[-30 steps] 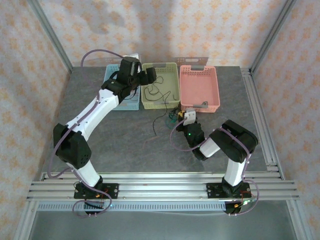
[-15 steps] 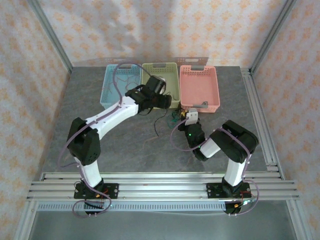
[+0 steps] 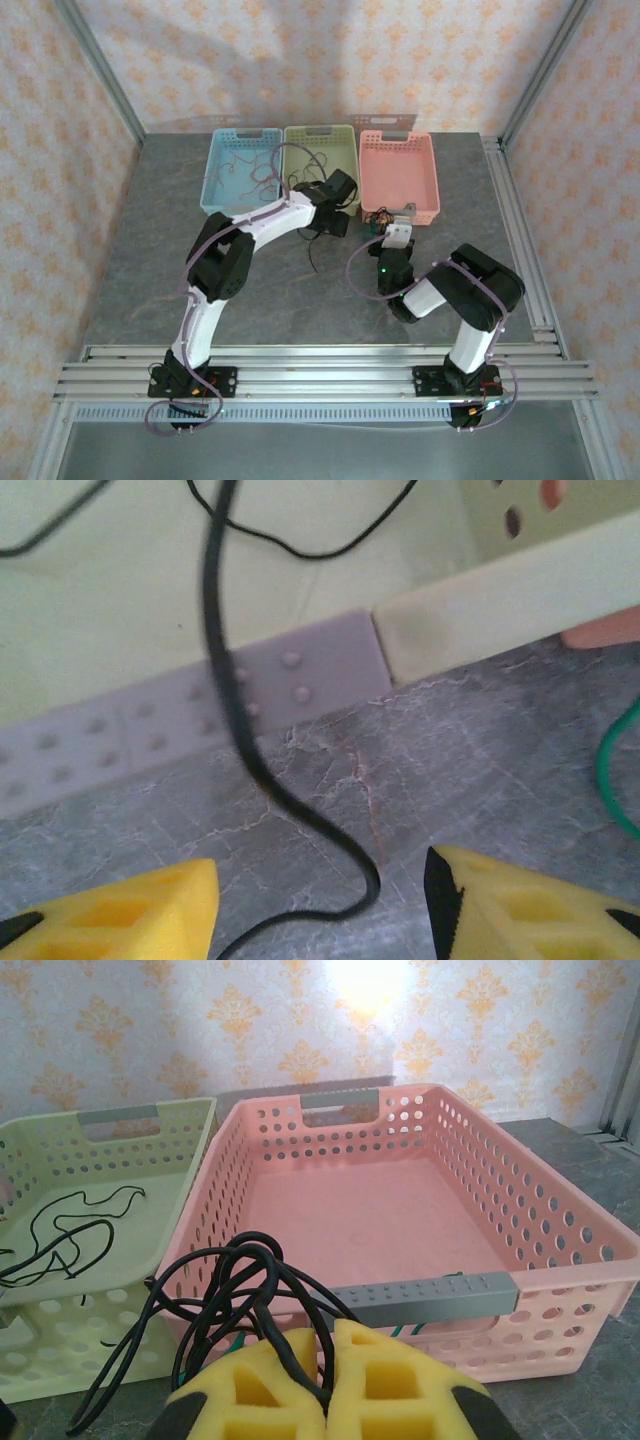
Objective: Untangle the cables
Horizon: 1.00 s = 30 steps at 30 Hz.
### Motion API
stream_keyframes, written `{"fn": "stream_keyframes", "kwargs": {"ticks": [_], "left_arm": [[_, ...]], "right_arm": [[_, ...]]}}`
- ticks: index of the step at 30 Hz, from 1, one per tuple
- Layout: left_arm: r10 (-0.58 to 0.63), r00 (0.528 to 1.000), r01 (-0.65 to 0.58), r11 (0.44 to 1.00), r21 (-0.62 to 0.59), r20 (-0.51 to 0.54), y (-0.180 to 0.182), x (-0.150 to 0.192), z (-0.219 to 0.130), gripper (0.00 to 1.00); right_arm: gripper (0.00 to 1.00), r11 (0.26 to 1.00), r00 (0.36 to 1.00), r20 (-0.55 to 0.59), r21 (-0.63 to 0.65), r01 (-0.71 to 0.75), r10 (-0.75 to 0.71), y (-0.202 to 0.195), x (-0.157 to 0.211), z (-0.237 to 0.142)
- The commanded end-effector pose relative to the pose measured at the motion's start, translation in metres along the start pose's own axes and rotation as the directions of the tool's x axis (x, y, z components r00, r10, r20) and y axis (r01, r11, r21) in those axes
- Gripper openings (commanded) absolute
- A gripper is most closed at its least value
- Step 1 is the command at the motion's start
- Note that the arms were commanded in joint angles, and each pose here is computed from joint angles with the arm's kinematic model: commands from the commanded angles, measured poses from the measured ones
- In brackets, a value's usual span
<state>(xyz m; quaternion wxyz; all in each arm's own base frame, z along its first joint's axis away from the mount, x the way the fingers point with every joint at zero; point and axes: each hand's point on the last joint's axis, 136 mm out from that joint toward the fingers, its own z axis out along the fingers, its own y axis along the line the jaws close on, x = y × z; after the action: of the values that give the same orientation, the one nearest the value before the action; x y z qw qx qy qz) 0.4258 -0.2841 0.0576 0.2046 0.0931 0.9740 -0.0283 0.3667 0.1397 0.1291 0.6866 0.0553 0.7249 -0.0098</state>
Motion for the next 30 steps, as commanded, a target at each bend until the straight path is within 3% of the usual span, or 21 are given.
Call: {"fn": "stream_keyframes", "kwargs": {"ticks": [1,7,13,18,23,30], "left_arm": [[0.002,0.999,0.0,0.998,-0.069,0.032,0.002,-0.01,-0.01,0.55],[0.011,0.997,-0.001,0.991,-0.134,0.076,0.007,-0.016,-0.001,0.5],[0.043,0.995,-0.028,0.985,-0.169,0.089,0.008,-0.019,-0.002,0.28],[0.052,0.994,-0.036,0.987,-0.158,0.099,0.005,-0.02,-0.003,0.2],[0.08,0.989,-0.057,0.982,-0.182,0.126,0.004,-0.023,-0.016,0.01],[0.108,0.983,-0.081,0.98,-0.179,0.148,0.007,-0.031,-0.06,0.0]], "right_arm": [[0.0,0.999,0.999,0.022,0.006,-0.043,0.043,-0.001,-0.006,0.002],[0.0,0.999,0.999,0.014,-0.018,-0.048,0.048,0.003,-0.003,0.003],[0.0,0.998,0.999,0.011,-0.038,-0.05,0.051,0.007,-0.003,0.004],[0.0,0.998,0.999,0.007,-0.04,-0.051,0.051,0.008,-0.001,0.003],[0.0,0.998,0.999,0.005,-0.047,-0.05,0.05,0.009,-0.001,0.004],[0.0,0.997,0.999,0.006,-0.05,-0.05,0.05,0.01,-0.001,0.004]]}}
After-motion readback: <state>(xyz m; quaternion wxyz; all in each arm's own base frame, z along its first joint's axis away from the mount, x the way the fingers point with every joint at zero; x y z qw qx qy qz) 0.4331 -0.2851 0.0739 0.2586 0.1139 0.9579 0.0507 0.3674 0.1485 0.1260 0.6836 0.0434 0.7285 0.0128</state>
